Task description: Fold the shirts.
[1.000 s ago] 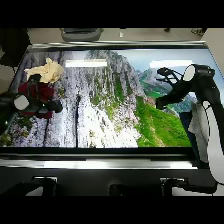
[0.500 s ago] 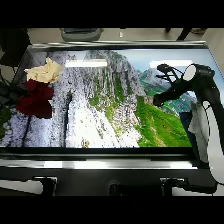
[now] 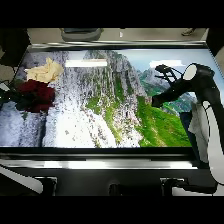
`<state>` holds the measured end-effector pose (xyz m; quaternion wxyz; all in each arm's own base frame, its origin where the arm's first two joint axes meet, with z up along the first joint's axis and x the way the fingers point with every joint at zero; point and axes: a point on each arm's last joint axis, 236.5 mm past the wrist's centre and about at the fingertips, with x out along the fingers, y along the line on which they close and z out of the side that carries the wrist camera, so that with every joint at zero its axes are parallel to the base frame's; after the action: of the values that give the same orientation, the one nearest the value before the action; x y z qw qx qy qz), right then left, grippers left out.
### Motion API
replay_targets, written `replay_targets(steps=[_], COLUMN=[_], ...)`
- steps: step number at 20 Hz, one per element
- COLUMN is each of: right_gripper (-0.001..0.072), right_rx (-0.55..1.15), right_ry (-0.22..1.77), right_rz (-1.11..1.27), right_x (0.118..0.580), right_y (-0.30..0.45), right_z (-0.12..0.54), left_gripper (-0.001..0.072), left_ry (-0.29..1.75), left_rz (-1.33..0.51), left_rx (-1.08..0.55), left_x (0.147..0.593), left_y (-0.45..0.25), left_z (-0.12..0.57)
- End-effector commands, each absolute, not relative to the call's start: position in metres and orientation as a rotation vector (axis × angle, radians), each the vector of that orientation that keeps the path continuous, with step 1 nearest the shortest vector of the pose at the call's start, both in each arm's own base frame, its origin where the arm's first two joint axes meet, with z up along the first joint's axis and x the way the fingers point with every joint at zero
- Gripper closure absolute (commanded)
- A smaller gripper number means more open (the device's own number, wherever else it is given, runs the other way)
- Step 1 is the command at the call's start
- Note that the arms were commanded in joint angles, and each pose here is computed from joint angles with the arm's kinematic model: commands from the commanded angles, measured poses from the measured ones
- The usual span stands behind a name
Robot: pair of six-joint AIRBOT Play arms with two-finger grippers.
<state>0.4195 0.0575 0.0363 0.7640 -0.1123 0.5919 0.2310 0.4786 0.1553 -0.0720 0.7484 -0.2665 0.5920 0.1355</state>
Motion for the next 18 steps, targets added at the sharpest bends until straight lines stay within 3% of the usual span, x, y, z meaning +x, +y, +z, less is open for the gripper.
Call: replay_targets(steps=[1,4,8,11,14,18], right_gripper=[0.0034,0.0034,0.0034,0.0034,0.0034,0.0034], right_rx=[-0.295,-0.351,-0.404,-0.418,-0.426,-0.401], right_ry=[1.27,1.185,1.073,1.055,1.086,1.176], right_rz=[0.541,0.489,0.434,0.437,0.455,0.462], right_x=[0.415,0.416,0.393,0.356,0.316,0.268], right_y=[0.058,0.048,0.038,0.038,0.037,0.035], right_z=[0.043,0.076,0.135,0.167,0.184,0.191], left_gripper=[0.0677,0.0677,0.0677,0.0677,0.0678,0.0678], left_ry=[1.136,0.878,0.688,0.744,0.77,0.957], left_rz=[0.19,0.123,-0.09,-0.303,-0.511,-0.73], left_rx=[-0.505,-0.381,-0.212,-0.107,-0.026,0.093], left_x=[0.507,0.512,0.449,0.383,0.343,0.312], left_y=[0.146,0.116,0.005,-0.082,-0.16,-0.253], left_z=[-0.008,0.126,0.264,0.286,0.285,0.213])
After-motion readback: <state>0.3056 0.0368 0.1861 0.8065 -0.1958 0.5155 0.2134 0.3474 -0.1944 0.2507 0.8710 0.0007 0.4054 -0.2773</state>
